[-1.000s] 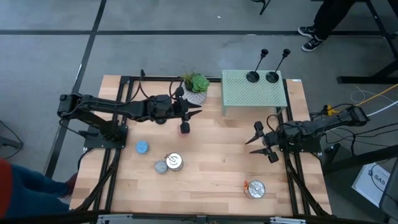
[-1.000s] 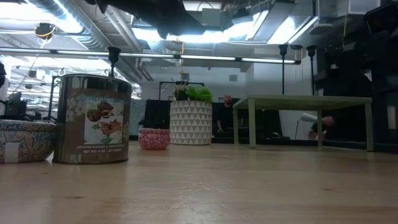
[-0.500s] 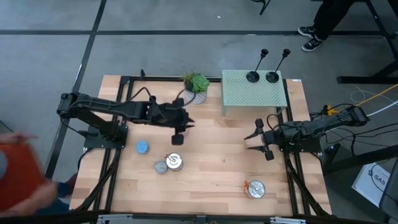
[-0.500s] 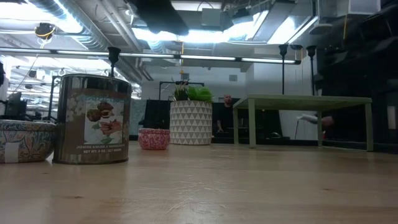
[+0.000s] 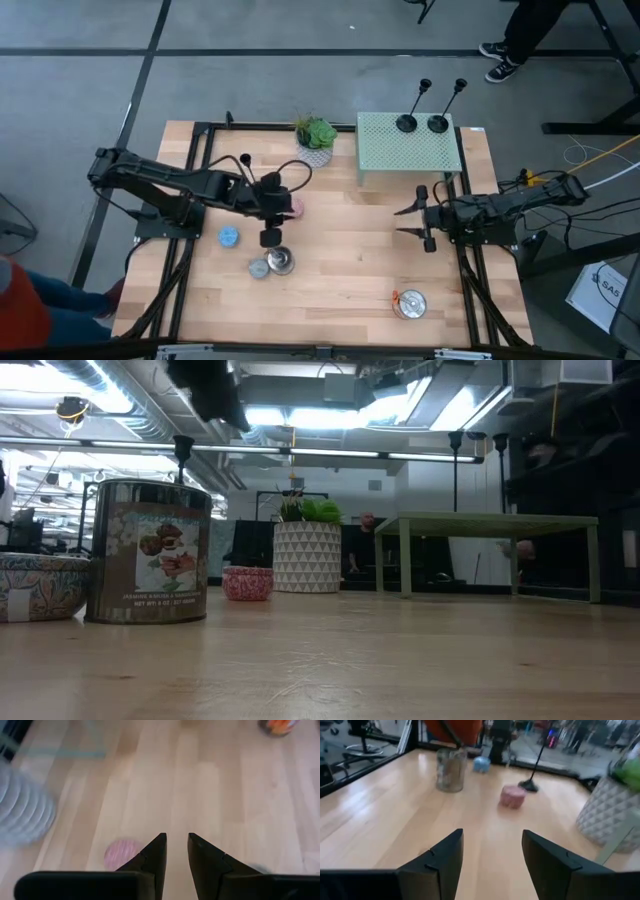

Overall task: Pick & Place candle stick holders
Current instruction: Put the black candle holder and aligned with other black candle holder on the shelf

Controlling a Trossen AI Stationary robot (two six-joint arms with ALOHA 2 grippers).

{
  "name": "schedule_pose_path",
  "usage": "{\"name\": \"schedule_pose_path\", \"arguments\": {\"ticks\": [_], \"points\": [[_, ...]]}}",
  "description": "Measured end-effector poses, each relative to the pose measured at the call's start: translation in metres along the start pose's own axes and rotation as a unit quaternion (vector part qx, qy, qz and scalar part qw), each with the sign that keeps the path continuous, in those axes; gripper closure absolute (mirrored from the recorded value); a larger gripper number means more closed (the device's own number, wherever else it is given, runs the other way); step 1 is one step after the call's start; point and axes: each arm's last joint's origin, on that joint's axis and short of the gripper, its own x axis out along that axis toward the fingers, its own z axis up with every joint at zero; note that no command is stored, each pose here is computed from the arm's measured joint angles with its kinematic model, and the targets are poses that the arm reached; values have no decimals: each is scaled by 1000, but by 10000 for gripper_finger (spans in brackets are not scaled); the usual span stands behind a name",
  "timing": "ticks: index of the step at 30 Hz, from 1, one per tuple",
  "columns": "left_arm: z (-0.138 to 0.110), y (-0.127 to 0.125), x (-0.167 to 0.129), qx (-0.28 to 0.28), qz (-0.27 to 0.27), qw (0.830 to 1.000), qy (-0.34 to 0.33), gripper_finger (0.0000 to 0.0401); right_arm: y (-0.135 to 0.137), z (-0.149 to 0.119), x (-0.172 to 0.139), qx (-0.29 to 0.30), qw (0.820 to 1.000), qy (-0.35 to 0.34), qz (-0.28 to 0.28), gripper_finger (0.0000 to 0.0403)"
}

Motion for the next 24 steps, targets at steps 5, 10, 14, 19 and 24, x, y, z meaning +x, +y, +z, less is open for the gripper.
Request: {"name": "schedule_pose_path", "arguments": {"ticks": [5,10,14,19,24], "points": [[-12,2,-20,-53,22,998,28,329,-3,1,-1,-5,1000,-5,-18,199],[-31,8,-44,-99,45,991,76,329,-4,1,-1,-6,1000,-3,-21,199],[-46,14,-61,-111,118,982,96,329,-4,1,-1,-7,1000,-3,-21,199],[-64,19,-67,-124,206,968,73,328,-4,1,-1,-7,1000,-3,-21,199],[-89,24,-57,-139,242,958,66,305,-3,1,-1,-6,1000,-3,-21,199]]}}
